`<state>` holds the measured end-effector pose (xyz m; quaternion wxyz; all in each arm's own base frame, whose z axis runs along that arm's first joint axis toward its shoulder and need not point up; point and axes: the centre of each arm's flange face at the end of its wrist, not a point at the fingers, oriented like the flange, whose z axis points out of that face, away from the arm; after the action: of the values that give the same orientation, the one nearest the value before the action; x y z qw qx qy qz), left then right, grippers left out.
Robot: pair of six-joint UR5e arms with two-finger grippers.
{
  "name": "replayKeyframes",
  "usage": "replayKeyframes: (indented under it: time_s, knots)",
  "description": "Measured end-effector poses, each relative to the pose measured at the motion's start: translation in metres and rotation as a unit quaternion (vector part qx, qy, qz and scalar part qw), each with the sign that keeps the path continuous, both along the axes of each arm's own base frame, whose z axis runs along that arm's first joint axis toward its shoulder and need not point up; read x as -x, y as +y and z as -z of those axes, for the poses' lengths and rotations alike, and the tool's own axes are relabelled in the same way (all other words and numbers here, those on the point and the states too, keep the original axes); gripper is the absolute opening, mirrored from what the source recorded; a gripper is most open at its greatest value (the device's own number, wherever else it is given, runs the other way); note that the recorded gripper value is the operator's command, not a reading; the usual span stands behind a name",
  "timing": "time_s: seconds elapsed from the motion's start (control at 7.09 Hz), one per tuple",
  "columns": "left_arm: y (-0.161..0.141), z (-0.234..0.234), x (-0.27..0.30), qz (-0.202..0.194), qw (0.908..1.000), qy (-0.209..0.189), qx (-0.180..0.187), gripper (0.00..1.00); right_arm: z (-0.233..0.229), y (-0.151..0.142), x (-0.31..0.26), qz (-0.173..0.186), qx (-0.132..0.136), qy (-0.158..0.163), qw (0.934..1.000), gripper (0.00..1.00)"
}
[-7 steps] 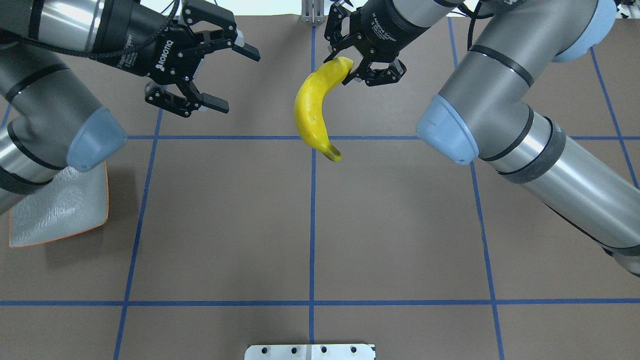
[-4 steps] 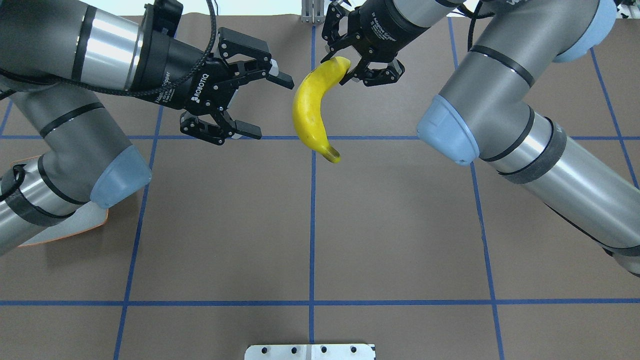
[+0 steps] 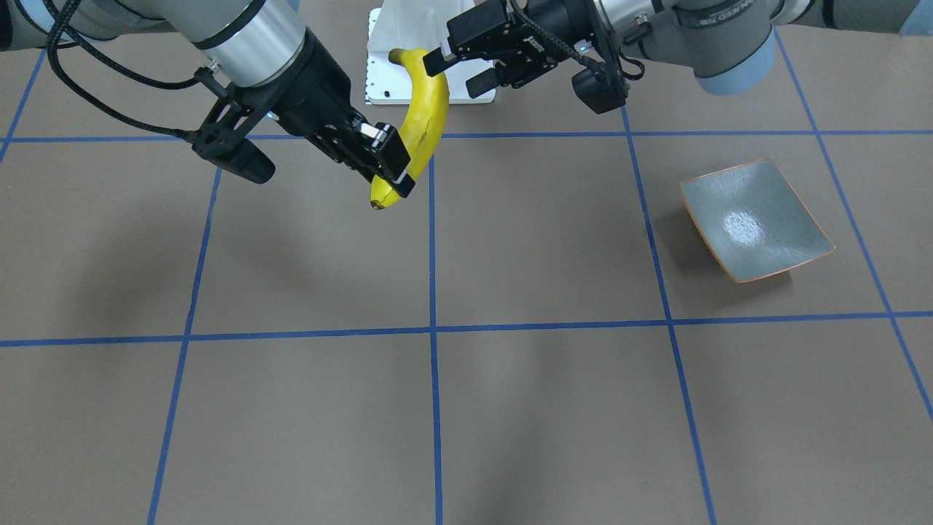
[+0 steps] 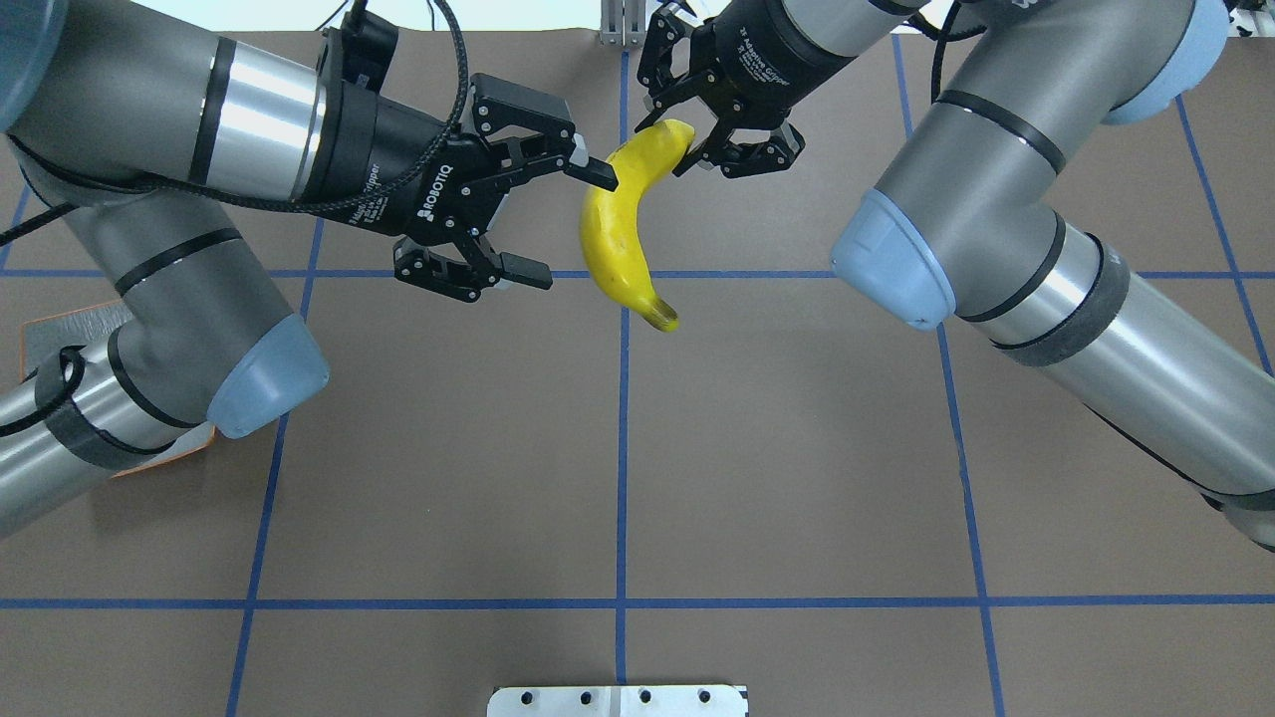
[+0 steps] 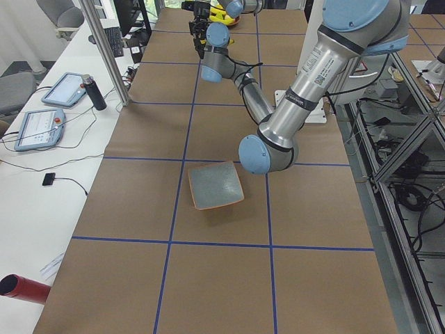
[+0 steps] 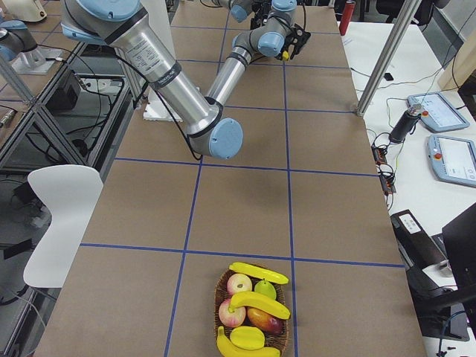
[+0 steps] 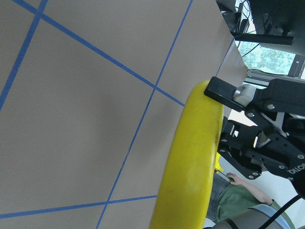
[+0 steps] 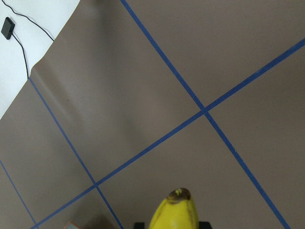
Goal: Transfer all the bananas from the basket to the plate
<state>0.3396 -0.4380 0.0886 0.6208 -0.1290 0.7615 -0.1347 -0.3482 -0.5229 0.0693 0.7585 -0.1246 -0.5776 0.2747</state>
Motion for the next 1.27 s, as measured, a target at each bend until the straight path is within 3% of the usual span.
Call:
replayKeyframes:
  time_s: [0.56,1.27]
  knots:
    - [0.004,0.002,-0.013,0.002,1.0000,0.002,0.003,0.99,0.003,0.013,0.006,0.012,-0.004,-0.006,0.9999,0.00]
    - [0.007,0.002,-0.018,-0.003,1.0000,0.002,0.002,0.65,0.005,0.018,0.008,0.016,-0.003,-0.009,0.9998,0.00]
